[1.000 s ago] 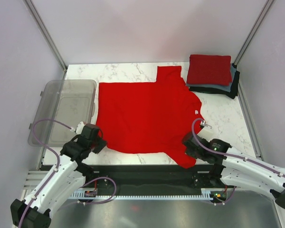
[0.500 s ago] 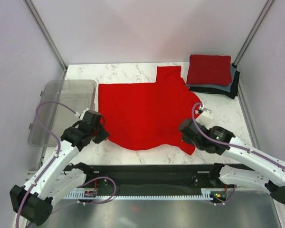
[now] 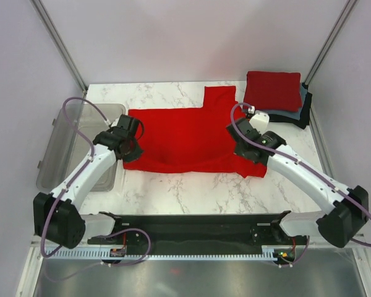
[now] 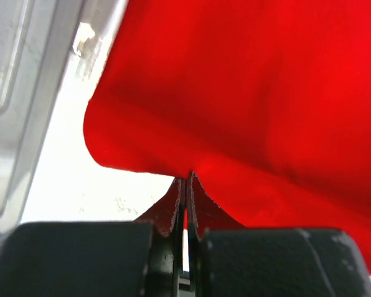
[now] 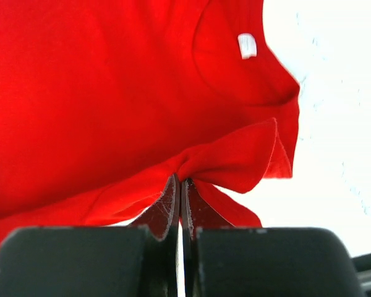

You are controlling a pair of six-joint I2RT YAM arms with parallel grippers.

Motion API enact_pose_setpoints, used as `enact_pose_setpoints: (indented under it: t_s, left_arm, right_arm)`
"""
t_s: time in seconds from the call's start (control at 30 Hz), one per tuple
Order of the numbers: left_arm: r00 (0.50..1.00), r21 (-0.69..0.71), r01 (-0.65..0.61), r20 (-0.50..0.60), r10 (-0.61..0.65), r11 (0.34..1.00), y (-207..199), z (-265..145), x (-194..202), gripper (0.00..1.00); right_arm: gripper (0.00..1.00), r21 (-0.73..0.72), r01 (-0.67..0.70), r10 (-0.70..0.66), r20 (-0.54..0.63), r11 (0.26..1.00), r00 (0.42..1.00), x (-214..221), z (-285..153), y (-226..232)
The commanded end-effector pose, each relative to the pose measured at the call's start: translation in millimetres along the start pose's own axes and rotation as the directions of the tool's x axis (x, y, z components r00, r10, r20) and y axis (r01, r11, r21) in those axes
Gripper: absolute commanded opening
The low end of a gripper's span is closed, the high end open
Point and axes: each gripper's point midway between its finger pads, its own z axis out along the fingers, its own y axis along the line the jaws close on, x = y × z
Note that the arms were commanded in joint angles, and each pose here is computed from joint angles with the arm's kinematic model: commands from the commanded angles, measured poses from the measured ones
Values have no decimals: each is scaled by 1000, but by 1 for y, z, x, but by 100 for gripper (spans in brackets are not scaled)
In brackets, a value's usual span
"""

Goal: Fold and stack the t-shirts
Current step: Fold the tshirt

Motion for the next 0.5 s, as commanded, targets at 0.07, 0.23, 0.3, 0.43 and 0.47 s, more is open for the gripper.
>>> enact_pose_setpoints:
  t_s: [0.07,0.23,0.3,0.43,0.47]
  left_arm:
    - [998,-45,-65,7,65,997,-2,24,-31,2]
    - [996,-79,-75,-51,71,994,-7,58,-41,2]
    - [996,-74,-77,-50,74,994,-13,67,-53,2]
    - [978,-44,-104,-188,94,994,-26,111,-60,9]
    - [973,-34,-104,-211,95,994,-29,115,-64,18]
  right_arm:
    - [0,-44,52,-51,16,998,999,-33,25,17]
    - [0,-37,68,-69,-13,997,998,-48,60,25]
    - [0,-56,79,-80,-13,995,997,-59,67,35]
    - [5,0,79,-78,-68,997,995,-72,118,35]
    - [11,4,80,-80,-78,997,994,-76,127,36]
